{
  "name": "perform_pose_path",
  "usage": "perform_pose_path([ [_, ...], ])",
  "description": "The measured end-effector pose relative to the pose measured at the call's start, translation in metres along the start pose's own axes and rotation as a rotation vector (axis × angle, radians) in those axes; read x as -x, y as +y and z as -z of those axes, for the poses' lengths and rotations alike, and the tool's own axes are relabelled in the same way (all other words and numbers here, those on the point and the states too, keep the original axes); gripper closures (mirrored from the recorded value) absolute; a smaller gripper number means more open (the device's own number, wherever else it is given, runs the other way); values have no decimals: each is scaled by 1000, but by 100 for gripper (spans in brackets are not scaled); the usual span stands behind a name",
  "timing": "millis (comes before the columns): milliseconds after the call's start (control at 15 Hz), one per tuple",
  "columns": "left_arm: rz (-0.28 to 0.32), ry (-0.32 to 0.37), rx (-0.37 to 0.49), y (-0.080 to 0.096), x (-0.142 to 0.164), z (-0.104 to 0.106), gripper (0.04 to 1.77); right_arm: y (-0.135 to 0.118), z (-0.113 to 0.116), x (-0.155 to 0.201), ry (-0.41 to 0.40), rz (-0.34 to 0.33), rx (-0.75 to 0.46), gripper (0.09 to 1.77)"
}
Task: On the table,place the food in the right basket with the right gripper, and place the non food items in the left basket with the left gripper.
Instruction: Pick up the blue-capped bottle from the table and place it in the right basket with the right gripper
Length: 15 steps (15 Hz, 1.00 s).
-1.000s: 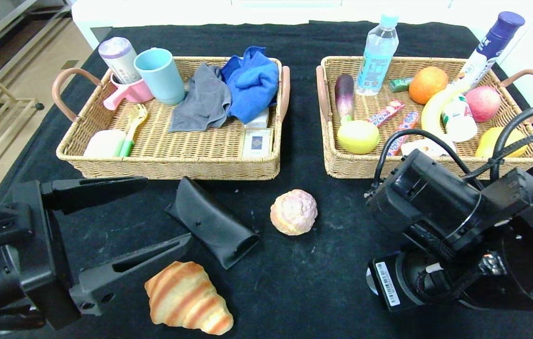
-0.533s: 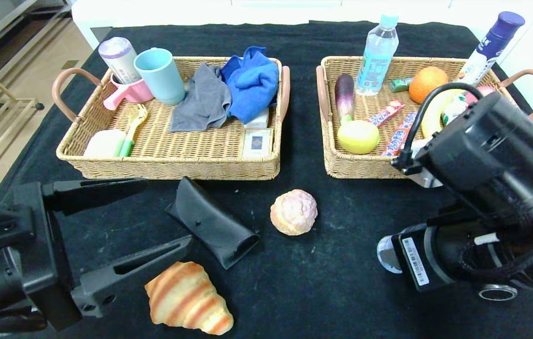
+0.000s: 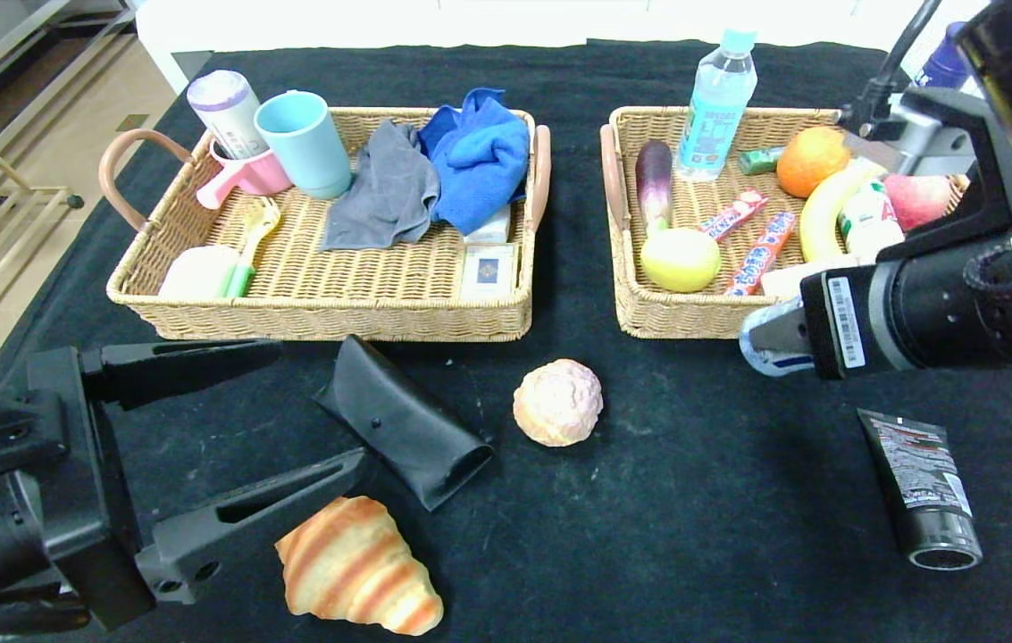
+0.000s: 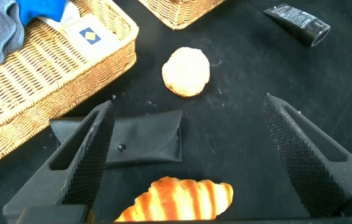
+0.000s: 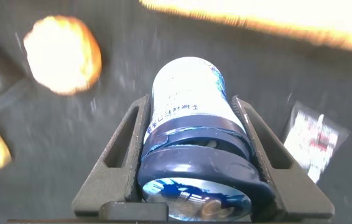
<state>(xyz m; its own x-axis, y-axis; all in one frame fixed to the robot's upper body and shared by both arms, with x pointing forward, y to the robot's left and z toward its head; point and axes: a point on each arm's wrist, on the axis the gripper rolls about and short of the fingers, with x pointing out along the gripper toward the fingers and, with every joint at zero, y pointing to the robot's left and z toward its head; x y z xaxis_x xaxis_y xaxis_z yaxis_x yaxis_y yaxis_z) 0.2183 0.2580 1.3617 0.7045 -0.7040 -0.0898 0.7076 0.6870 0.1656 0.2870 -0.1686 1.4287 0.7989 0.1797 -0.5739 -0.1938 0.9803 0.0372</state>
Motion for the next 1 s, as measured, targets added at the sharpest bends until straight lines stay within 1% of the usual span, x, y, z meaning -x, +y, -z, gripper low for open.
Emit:
perform_pose_path([
  [133,0,0,0,0,0,0,9,-4,-11,-6,-77,29,-24,93],
  [200,0,0,-1,0,0,0,9,-7,-14,-10,-97,43,-24,93],
  [467,0,-1,-2,0,0,0,9,-18,-36,-24,-239,72,-60,93],
  [600,0,-2,-3,0,1,0,9,-24,-39,-34,-245,105,-39,93],
  [733,-1,-4,-4,0,1,-1,9,-28,-43,-44,-257,126,-48,93],
  [867,-1,-5,-5,0,1,-1,9,-30,-52,-54,-326,130,-71,93],
  [1000,-1,-6,-5,0,1,-1,9,-31,-58,-66,-369,134,-87,93],
])
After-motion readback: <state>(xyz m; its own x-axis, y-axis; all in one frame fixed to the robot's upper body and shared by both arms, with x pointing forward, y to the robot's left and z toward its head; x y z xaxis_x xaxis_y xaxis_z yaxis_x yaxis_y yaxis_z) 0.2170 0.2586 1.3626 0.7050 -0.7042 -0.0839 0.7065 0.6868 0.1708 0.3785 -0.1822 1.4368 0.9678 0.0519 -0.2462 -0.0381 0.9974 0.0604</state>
